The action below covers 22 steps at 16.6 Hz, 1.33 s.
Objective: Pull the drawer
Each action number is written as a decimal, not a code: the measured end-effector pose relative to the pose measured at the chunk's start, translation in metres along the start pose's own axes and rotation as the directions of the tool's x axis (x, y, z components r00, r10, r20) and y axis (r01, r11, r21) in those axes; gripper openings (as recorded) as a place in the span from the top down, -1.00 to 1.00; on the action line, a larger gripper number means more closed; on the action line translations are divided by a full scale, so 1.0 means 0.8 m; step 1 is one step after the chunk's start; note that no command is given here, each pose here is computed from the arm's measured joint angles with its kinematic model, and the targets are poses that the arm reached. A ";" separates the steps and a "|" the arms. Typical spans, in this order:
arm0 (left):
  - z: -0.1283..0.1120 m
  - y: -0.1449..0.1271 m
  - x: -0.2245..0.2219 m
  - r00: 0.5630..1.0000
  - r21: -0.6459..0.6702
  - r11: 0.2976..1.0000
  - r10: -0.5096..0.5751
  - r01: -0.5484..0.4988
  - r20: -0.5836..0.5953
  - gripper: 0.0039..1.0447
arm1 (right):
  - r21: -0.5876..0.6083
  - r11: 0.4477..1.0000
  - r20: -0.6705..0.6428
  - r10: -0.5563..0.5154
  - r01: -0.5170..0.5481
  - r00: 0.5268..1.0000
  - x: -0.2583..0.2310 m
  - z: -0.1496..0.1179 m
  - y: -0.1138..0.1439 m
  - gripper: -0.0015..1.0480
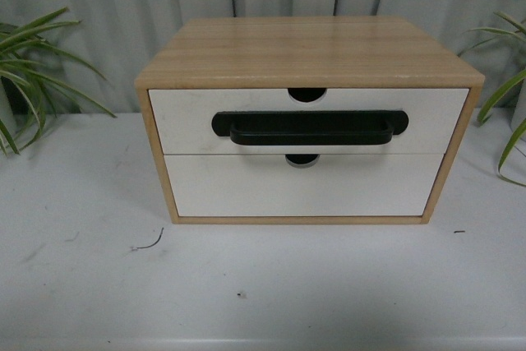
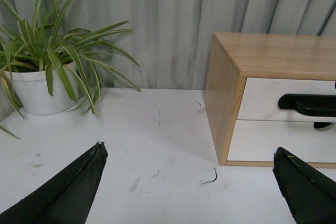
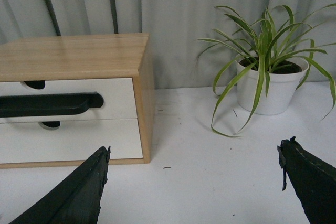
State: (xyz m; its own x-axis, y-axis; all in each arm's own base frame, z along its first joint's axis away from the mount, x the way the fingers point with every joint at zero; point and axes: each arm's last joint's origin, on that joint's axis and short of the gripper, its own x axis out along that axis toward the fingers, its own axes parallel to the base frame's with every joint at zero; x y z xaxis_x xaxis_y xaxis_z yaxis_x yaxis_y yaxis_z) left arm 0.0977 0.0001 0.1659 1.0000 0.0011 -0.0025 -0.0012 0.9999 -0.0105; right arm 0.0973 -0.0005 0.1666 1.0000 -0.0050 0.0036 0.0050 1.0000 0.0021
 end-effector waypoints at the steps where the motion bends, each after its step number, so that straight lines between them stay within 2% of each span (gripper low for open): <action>1: 0.000 0.000 0.000 1.000 0.000 1.000 0.000 0.000 0.000 -0.88 | 0.000 1.000 0.000 0.000 0.000 1.000 0.000 0.000 0.000 -0.88; 22: 0.000 0.000 0.000 1.000 0.000 1.000 0.000 0.000 0.000 -0.88 | 0.000 1.000 -0.001 0.000 0.000 1.000 0.000 0.000 0.000 -0.88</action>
State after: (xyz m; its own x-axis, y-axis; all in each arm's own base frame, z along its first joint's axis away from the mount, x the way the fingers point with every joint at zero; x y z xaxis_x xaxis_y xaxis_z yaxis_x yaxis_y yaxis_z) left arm 0.0977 0.0001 0.1659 1.0000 0.0011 -0.0025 -0.0012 0.9999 -0.0105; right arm 0.0973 -0.0005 0.1665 1.0000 -0.0046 0.0025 0.0046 1.0000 0.0025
